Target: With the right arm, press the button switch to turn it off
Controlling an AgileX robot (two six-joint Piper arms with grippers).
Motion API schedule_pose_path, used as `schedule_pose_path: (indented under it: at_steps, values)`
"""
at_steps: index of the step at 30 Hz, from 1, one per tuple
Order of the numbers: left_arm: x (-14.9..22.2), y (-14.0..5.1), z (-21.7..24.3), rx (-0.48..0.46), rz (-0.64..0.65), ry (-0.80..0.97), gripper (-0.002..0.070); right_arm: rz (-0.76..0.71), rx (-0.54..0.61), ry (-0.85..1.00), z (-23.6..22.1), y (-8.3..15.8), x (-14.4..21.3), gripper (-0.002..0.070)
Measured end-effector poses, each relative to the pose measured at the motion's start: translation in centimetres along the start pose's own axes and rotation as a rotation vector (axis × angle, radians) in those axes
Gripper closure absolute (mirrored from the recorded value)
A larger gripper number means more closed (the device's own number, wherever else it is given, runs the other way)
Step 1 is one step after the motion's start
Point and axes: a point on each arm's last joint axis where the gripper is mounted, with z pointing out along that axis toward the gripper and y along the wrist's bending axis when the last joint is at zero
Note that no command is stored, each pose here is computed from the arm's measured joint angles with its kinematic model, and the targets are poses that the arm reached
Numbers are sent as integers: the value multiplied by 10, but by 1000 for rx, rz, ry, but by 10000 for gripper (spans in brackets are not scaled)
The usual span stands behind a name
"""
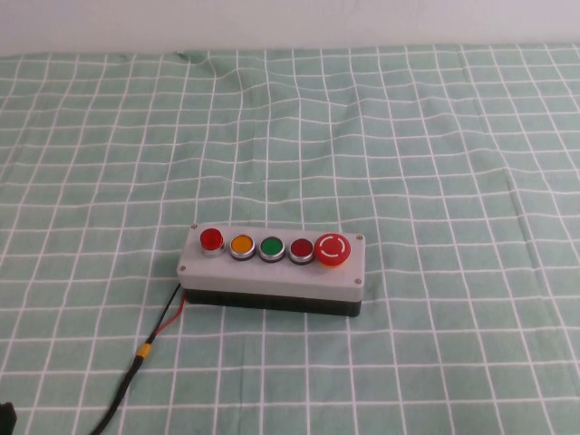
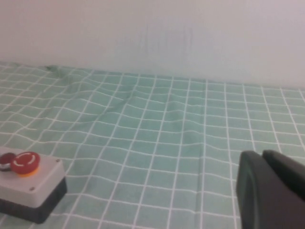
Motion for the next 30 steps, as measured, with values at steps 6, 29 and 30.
schedule_pose_path:
  at_steps: [6, 29, 30]
  values:
    - [0, 0, 0, 0, 0, 0, 678, 17, 71, -5, 9, -6, 64, 692]
    - [0, 0, 0, 0, 0, 0, 678, 70, 86, 146, 25, -9, 123, 692]
    - [0, 0, 0, 0, 0, 0, 678, 70, 86, 146, 25, -9, 123, 692]
